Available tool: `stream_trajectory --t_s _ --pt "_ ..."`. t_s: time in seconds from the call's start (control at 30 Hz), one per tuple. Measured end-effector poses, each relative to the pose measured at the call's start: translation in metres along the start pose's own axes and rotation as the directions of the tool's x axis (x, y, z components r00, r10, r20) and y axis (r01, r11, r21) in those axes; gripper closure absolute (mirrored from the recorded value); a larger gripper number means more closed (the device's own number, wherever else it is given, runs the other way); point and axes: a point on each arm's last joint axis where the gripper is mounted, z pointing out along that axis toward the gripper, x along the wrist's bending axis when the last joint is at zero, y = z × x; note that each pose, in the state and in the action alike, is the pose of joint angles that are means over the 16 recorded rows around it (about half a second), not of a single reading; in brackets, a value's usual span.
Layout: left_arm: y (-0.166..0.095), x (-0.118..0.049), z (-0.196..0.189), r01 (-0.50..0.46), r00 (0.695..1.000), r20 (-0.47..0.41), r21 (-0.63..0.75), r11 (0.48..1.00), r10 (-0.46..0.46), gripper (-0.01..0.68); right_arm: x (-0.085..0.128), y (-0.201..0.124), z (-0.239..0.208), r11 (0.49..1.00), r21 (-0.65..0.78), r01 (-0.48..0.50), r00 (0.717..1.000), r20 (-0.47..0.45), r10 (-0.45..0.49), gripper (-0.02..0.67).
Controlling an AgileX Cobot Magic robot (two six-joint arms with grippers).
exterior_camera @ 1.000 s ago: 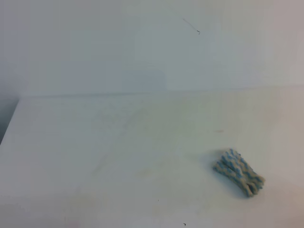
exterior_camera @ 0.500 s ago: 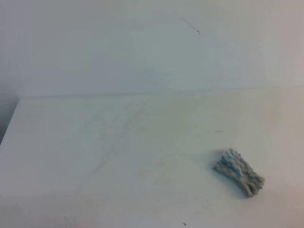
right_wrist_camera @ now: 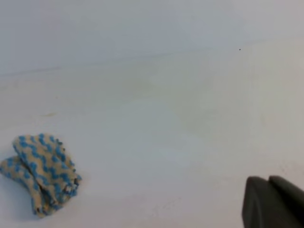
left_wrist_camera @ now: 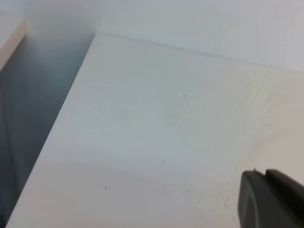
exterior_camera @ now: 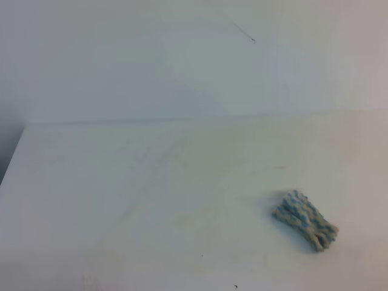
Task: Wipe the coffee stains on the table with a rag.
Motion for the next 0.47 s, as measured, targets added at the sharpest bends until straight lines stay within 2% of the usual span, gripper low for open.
stream_trajectory --t_s 0.47 --pt "0.0000 0.0000 0.0000 0.000 1.000 0.000 0.000 1.000 0.000 0.672 -0.0001 -0.0009 0.0004 1.000 0.001 0.000 1.000 0.000 0.000 0.651"
